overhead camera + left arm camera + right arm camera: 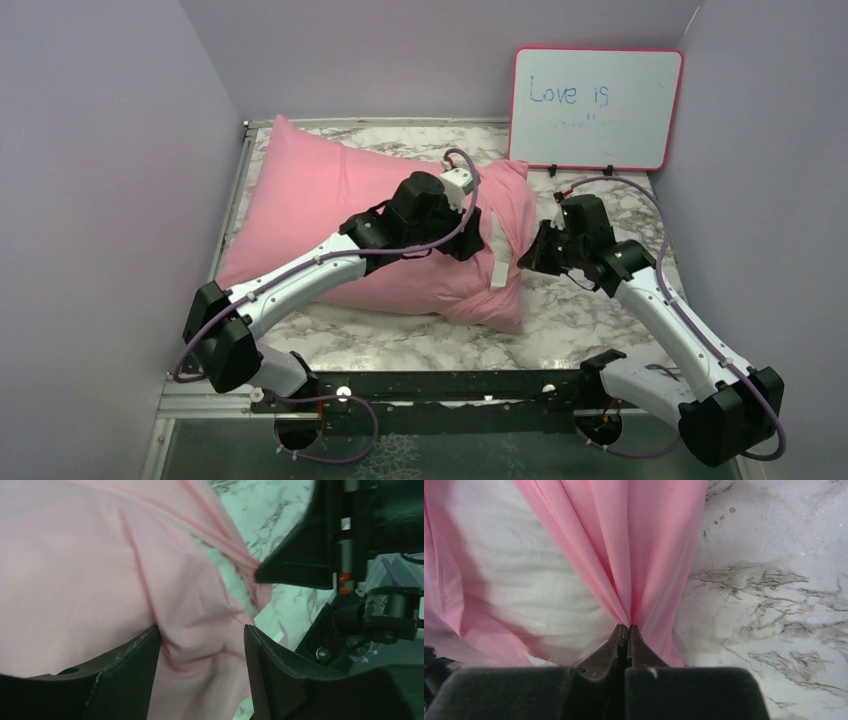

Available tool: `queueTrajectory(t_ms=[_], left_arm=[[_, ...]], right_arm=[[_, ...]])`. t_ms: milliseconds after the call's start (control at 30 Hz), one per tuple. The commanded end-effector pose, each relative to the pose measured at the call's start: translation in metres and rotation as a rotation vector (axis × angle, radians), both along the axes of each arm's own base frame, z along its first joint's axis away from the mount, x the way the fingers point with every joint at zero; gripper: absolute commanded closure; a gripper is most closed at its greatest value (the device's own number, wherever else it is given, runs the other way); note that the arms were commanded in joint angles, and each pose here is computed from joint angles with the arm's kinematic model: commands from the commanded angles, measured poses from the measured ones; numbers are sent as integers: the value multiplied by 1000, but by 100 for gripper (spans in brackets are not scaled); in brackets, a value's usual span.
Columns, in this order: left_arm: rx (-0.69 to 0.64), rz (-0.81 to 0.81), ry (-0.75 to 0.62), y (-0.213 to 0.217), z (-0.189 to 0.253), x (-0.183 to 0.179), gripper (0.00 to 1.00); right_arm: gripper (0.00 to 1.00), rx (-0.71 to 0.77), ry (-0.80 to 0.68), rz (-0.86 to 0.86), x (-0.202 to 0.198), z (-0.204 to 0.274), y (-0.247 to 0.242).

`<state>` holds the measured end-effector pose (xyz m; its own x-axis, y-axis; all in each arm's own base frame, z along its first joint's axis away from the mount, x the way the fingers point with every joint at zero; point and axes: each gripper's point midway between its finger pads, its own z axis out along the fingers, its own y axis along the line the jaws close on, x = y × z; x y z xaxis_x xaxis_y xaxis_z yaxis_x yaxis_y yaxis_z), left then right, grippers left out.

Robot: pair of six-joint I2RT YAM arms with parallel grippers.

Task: Remove the pillowcase from the pillow
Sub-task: Remove the pillow from the pillowcase.

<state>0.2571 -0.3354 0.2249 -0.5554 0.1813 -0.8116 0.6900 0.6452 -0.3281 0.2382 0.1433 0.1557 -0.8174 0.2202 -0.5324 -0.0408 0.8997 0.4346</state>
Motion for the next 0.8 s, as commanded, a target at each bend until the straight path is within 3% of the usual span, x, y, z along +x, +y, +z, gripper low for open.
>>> queueTrajectory(t_ms=[0,133,267,333,400,433,633,767], left_arm=[[69,-98,-5,-34,-10,-15,35],[174,-53,31,-34,-38,-12,35],[372,168,24,11,-70,7,46],[483,301,4,46,-81,14,74],[514,387,-12,71,-80,15,97],[504,413,-9,79,-79,14,100],[423,532,1,131,-59,18,100],[353,654,15,173,-48,22,100]], right_arm=[[99,-34,44,-55,-8,-13,-13],[99,-27,39,-56,-9,-10,-13],[99,-73,9,-93,-6,-5,-24],[99,-113,-7,-135,-3,-4,-34],[100,-149,-15,-187,-2,-2,-45],[100,-164,-18,-211,-3,-2,-50],[99,-211,-34,-348,-10,0,-74],[99,-182,-47,-343,-11,3,-71]])
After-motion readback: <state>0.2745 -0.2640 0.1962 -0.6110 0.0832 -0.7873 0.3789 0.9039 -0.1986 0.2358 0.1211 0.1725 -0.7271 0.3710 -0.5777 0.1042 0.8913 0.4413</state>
